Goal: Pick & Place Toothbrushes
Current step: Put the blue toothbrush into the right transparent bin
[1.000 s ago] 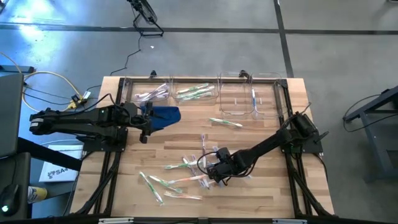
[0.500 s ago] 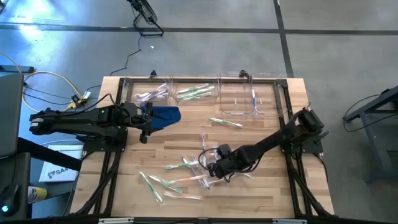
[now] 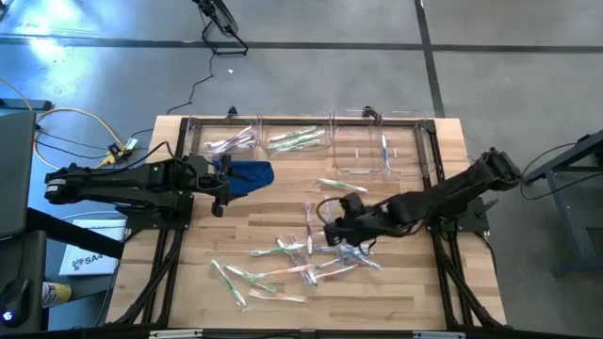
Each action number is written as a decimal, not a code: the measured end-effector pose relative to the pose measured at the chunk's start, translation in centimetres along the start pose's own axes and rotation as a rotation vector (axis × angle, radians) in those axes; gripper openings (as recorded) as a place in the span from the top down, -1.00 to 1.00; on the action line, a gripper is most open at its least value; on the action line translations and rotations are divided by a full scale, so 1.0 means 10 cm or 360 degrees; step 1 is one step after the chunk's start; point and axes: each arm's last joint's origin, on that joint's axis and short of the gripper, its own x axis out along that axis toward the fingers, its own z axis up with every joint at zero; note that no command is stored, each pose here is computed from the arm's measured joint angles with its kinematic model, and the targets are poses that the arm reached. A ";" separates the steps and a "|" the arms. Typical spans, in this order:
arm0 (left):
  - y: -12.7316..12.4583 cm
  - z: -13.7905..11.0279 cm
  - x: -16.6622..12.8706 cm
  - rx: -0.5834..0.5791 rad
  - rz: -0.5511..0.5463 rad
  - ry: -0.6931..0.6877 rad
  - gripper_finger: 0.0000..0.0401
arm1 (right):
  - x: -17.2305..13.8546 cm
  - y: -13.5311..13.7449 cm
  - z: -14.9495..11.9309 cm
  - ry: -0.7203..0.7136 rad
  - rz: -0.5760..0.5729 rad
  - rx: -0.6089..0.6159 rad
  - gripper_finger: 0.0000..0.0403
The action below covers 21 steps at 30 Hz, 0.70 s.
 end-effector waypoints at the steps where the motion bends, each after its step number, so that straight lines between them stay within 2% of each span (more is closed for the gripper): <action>1: 0.00 0.00 0.00 0.0000 0.0002 0.0000 -0.05 | -0.04 -0.01 0.04 -0.0039 0.0004 -0.0011 0.94; 11: 0.00 0.00 0.00 -0.0005 0.0003 0.0001 -0.05 | -0.40 -0.09 0.47 -0.0425 0.0018 -0.0142 0.94; 21: 0.00 0.00 0.00 -0.0006 0.0005 0.0002 -0.05 | -0.45 -0.24 0.92 -0.0625 -0.0113 -0.0254 0.94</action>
